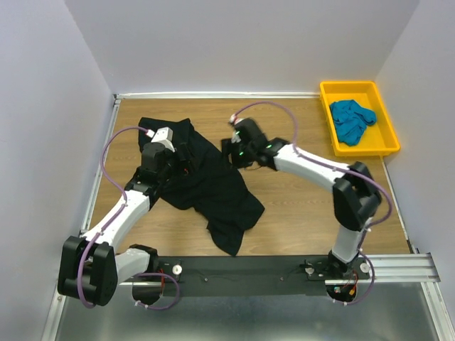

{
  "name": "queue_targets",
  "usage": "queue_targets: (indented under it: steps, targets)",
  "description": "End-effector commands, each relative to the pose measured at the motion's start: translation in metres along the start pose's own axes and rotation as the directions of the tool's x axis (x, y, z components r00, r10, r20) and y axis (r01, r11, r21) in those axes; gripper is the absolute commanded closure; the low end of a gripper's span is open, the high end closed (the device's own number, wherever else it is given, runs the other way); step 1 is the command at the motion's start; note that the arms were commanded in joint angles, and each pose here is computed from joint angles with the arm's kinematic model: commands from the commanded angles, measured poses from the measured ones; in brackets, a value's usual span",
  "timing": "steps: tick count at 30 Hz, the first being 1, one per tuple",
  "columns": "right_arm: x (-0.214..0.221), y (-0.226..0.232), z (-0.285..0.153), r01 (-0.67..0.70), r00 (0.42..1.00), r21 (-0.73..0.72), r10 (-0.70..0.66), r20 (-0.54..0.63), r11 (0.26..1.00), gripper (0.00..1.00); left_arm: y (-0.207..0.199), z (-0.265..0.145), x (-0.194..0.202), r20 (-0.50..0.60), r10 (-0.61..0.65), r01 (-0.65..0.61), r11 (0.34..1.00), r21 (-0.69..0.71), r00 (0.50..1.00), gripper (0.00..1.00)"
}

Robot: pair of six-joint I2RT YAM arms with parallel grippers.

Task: Fold and stack the t-shirts
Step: Flatten the tshirt out

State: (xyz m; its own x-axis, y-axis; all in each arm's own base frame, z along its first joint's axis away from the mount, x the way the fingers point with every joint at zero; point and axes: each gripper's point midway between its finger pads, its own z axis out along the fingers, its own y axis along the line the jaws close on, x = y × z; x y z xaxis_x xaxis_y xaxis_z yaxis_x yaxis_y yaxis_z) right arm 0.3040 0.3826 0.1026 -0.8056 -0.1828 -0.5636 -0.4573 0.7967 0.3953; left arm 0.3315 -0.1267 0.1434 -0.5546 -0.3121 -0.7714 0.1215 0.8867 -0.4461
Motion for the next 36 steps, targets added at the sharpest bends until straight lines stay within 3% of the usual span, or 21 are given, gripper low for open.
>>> queue_targets:
  steps: [1,6,15,18,19,24,27,28,29,30,31,33,36]
  targets:
    - [-0.040,-0.085,-0.038,-0.040,0.992,0.204,0.015,0.124,0.978,0.35,0.011,-0.003,0.010,-0.005,-0.020,0.019,0.999,-0.048,1.000,0.02]
    - [-0.028,-0.123,-0.040,-0.013,0.997,0.256,-0.008,0.079,0.967,0.35,0.022,-0.008,0.025,-0.030,-0.063,0.060,0.994,-0.095,0.998,0.02]
    - [0.001,-0.111,-0.027,-0.014,1.000,0.140,0.017,-0.020,0.990,0.35,0.061,0.006,0.051,-0.066,-0.122,0.099,0.954,-0.283,0.990,0.03]
    - [0.001,-0.109,-0.031,-0.018,1.000,0.139,0.020,-0.013,0.990,0.35,0.068,0.025,0.053,-0.115,-0.111,0.069,0.946,-0.317,0.987,0.14]
    - [0.002,-0.110,-0.036,-0.020,1.000,0.145,0.021,-0.004,0.989,0.35,0.065,0.031,0.046,-0.121,-0.091,0.050,0.950,-0.309,0.988,0.23]
    - [0.015,-0.112,-0.049,-0.030,1.000,0.160,0.031,-0.002,0.987,0.35,0.069,0.069,0.059,-0.243,-0.037,-0.039,0.953,-0.299,0.969,0.31]
    - [0.024,-0.116,-0.060,-0.048,0.999,0.182,0.047,0.009,0.982,0.35,0.049,0.095,0.049,-0.296,0.078,-0.151,0.961,-0.232,0.952,0.32]
    - [0.026,-0.118,-0.063,-0.054,0.998,0.194,0.052,0.017,0.979,0.35,0.025,0.116,0.050,-0.321,0.146,-0.209,0.962,-0.173,0.936,0.32]
    - [0.029,-0.119,-0.069,-0.058,0.998,0.201,0.055,0.025,0.978,0.35,0.014,0.129,0.080,-0.412,0.233,-0.302,0.947,-0.111,0.881,0.32]
    - [0.029,-0.121,-0.071,-0.068,0.997,0.213,0.062,0.035,0.975,0.35,-0.016,0.147,0.064,-0.380,0.294,-0.337,0.940,-0.051,0.877,0.32]
    - [0.031,-0.121,-0.075,-0.066,0.997,0.218,0.059,0.041,0.974,0.35,-0.015,0.149,0.090,-0.441,0.326,-0.375,0.927,-0.025,0.836,0.32]
    - [0.032,-0.123,-0.083,-0.071,0.996,0.231,0.057,0.063,0.970,0.35,-0.072,0.181,0.077,-0.388,0.446,-0.449,0.889,0.089,0.807,0.32]
    - [0.038,-0.126,-0.093,-0.076,0.995,0.247,0.058,0.081,0.966,0.35,-0.105,0.197,0.071,-0.331,0.532,-0.515,0.845,0.144,0.779,0.32]
